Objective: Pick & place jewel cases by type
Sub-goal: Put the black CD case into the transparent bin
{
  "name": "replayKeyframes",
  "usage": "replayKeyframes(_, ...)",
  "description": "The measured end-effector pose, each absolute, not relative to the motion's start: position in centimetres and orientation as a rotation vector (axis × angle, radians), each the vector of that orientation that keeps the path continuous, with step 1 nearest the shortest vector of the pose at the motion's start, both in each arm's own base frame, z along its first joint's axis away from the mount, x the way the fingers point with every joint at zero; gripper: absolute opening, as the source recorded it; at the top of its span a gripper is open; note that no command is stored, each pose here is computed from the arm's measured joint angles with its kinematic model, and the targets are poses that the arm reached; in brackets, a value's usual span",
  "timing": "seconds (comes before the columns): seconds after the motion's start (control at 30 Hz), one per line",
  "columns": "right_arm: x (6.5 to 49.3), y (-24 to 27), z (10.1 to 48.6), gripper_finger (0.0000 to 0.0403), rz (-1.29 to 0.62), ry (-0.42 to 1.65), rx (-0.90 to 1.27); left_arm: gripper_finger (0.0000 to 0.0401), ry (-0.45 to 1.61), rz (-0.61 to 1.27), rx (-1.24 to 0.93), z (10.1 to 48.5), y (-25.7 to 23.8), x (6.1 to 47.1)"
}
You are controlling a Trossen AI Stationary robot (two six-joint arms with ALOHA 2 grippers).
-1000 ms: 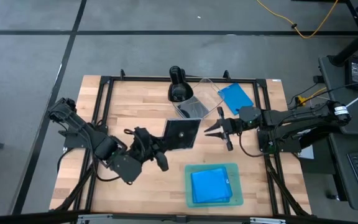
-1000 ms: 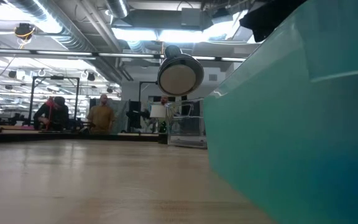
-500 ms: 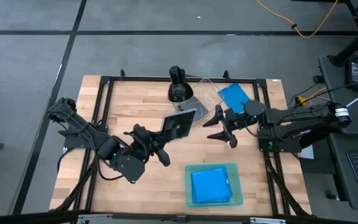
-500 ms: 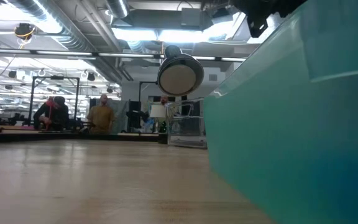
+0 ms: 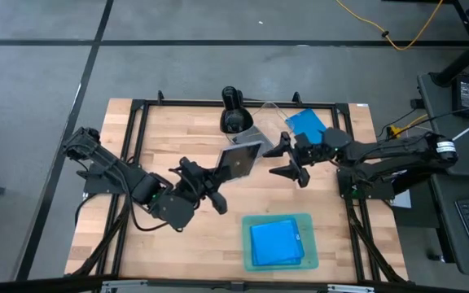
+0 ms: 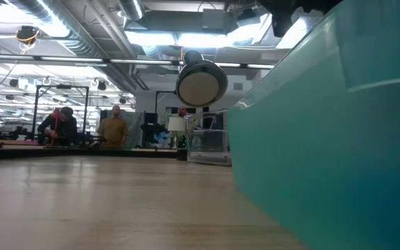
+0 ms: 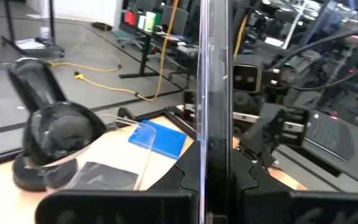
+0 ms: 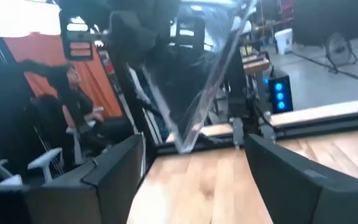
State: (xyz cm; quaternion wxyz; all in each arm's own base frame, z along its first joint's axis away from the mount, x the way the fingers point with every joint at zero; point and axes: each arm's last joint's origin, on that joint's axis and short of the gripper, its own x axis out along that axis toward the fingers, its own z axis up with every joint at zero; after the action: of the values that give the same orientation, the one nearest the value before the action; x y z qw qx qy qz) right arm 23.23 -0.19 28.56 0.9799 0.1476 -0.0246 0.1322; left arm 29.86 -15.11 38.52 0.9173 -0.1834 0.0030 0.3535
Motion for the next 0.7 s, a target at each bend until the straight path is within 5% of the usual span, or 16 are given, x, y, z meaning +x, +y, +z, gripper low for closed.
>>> replayKeyframes(0.5,26.5,-0.3,30.1,0.0283,0.305,-0.157,0.303,0.0011,0.033,0.666,-0.354,38.6,-14.0,31.5)
replayKeyframes(0.7,27.3,-0.3,31.1,0.0223,0.321,-0.144,0.268,0.0011,0.046,0.663,-0.331,37.9,-13.9,32.7)
